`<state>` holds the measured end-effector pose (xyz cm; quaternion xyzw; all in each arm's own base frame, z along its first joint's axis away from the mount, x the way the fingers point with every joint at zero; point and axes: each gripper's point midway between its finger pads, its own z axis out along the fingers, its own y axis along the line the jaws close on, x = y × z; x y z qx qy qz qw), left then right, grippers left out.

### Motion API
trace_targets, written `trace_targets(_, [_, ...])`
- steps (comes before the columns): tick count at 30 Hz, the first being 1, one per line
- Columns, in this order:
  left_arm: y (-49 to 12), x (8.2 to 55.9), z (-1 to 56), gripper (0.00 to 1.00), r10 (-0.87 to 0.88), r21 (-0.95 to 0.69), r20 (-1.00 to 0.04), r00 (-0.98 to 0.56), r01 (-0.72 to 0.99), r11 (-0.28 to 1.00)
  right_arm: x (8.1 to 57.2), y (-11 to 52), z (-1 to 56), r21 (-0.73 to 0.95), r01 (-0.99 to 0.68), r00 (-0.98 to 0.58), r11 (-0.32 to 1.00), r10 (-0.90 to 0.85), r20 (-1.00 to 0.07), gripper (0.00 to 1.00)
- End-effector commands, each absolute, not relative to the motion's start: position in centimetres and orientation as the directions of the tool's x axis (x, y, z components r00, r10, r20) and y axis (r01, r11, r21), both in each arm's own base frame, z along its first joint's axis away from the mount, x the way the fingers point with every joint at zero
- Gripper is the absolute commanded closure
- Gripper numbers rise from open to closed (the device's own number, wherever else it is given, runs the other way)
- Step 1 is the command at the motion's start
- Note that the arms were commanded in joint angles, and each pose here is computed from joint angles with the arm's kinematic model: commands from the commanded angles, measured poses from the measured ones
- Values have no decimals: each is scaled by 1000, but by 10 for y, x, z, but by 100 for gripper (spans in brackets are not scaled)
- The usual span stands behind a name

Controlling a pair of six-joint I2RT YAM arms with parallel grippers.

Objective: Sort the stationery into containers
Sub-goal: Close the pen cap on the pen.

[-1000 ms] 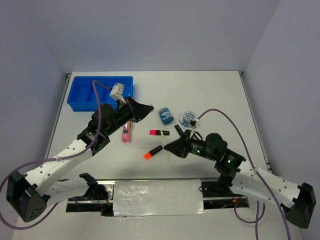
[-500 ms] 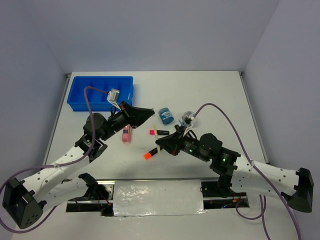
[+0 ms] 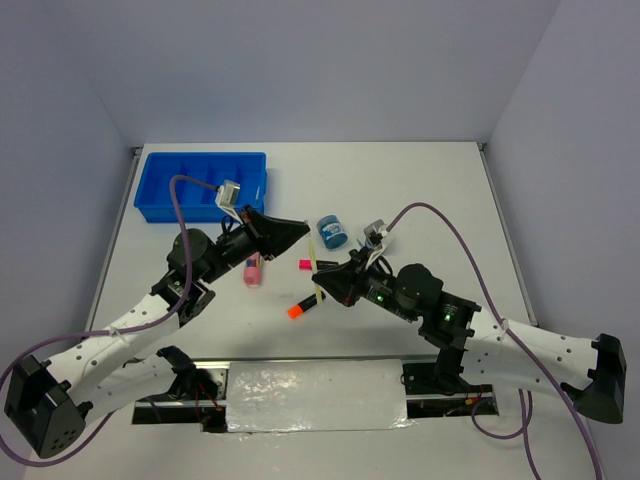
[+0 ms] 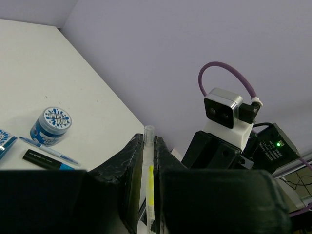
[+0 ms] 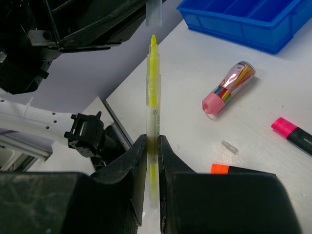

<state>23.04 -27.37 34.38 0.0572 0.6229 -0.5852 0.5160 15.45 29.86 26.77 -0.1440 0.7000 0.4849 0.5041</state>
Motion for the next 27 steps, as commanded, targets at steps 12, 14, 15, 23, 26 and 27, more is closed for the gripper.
trace_targets(12, [-275, 218, 363, 100, -550, -634, -713, -435, 735, 241, 161, 299, 296, 520, -697, -403, 493, 331, -853, 100])
trace_targets(14, [-276, 217, 363, 99, -547, -633, -713, -438, 737, 236, 161, 300, 297, 519, -698, -402, 494, 330, -854, 100])
trace_targets(15, [-275, 218, 363, 99, -549, -633, -713, -436, 736, 238, 161, 299, 298, 521, -698, -402, 492, 333, -853, 100])
trace_targets(23, [-276, 219, 356, 100, -546, -638, -713, -440, 730, 244, 162, 300, 302, 524, -697, -401, 490, 340, -851, 100])
trace_targets(26, [-274, 222, 353, 99, -550, -638, -716, -430, 723, 266, 160, 301, 303, 528, -700, -405, 480, 342, -848, 100])
trace_targets(27, [-273, 223, 352, 100, -548, -633, -721, -424, 725, 271, 160, 302, 304, 528, -702, -405, 477, 342, -848, 100])
